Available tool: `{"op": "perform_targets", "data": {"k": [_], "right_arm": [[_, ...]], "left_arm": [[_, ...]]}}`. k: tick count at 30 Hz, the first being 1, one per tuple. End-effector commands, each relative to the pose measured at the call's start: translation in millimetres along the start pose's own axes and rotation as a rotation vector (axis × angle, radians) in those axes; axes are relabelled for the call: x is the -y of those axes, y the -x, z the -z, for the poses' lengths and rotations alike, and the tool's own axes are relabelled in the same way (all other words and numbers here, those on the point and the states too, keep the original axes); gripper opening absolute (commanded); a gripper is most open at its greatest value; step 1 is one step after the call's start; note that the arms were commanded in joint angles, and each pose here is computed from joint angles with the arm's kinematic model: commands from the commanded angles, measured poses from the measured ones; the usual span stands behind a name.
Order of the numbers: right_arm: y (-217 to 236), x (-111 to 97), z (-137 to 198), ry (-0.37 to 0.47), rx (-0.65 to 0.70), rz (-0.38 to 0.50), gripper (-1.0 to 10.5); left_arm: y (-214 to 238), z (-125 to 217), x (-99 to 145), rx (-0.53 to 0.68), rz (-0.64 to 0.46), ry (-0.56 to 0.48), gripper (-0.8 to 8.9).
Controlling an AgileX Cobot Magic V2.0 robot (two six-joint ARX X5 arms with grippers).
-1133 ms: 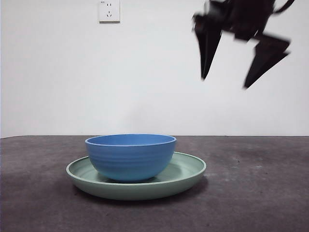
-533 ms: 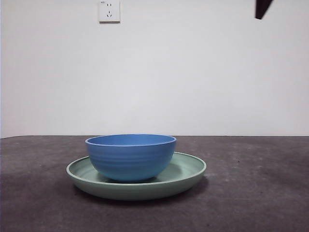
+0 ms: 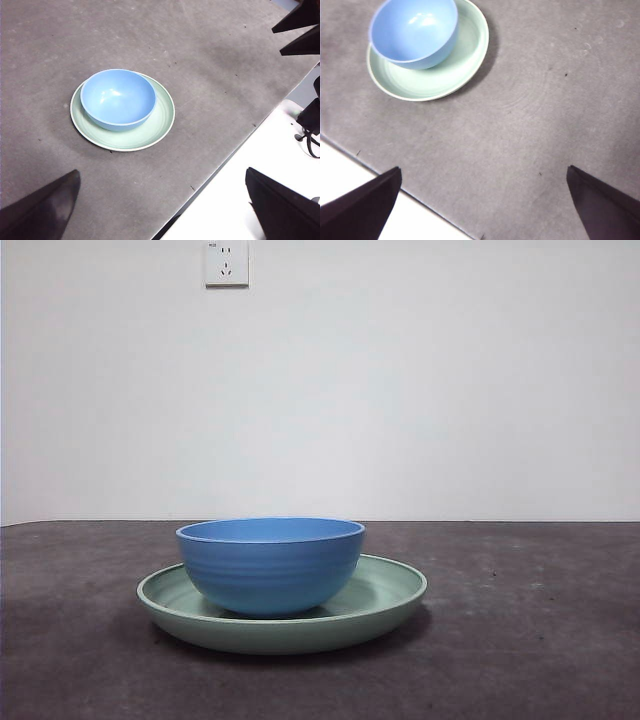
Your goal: Pick up the blue bowl, put it on the green plate, put it on desk
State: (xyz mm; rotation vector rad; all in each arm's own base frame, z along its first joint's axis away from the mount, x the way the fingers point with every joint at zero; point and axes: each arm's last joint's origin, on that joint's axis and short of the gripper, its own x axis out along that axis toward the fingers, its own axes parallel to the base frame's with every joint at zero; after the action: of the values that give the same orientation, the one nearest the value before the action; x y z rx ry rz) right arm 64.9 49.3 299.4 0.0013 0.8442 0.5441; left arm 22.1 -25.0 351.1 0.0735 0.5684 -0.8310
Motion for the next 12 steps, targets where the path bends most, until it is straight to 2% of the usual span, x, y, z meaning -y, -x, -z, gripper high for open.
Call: {"op": "perform_targets", "data": {"k": [1,12], "right_arm": [[5.0,-0.6,2.1,0.002,0.019,-0.015,5.4],[7.9,-0.4,3.8,-0.003,0.033,-0.023,5.4]], "left_arm": [[0.7,-1.9,0.5,0.007,0.005,-0.005,5.3],[0.7,-1.3,0.4,0.001,0.005,-0.004,5.3]]}}
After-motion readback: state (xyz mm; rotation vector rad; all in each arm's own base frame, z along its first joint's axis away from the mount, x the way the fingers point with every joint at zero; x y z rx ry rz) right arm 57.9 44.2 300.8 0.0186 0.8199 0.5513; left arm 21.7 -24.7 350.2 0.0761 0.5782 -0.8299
